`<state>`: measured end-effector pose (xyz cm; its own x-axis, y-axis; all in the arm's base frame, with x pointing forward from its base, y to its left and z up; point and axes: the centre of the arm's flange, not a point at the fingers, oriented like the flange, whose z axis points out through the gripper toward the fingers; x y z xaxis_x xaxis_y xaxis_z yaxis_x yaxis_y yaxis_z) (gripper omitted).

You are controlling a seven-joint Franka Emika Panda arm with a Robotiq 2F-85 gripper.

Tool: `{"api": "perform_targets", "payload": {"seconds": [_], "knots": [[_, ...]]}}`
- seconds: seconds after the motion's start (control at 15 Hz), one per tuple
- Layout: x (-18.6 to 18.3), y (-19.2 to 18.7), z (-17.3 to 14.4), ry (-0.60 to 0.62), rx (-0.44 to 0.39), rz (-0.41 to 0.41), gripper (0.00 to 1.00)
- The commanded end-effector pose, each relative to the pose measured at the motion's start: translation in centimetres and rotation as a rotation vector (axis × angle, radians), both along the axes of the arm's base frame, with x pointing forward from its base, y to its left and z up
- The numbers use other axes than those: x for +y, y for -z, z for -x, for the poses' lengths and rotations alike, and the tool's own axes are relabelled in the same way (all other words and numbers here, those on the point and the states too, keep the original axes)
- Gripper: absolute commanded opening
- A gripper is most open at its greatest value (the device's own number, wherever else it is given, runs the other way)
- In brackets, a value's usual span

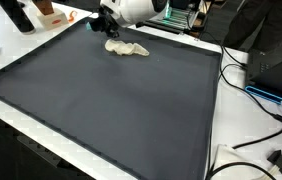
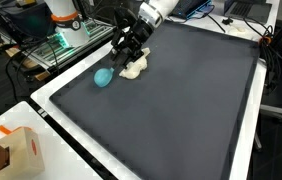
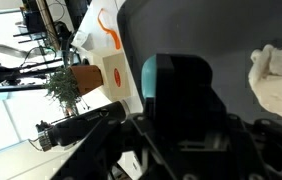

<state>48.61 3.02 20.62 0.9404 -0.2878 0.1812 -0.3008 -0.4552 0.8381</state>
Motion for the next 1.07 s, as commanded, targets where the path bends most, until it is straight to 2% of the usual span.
{"api": "perform_targets", "payload": {"seconds": [0.0, 0.53, 1.0], "knots": [[0.6, 0.1, -0.3, -0.071, -0.004, -0.022, 0.25], [3.2, -0.6, -0.1, -0.188, -0.002, -0.068, 0.25], [6.1, -4.1, 0.5, -0.316, 0.012, -0.125, 0.25]]}}
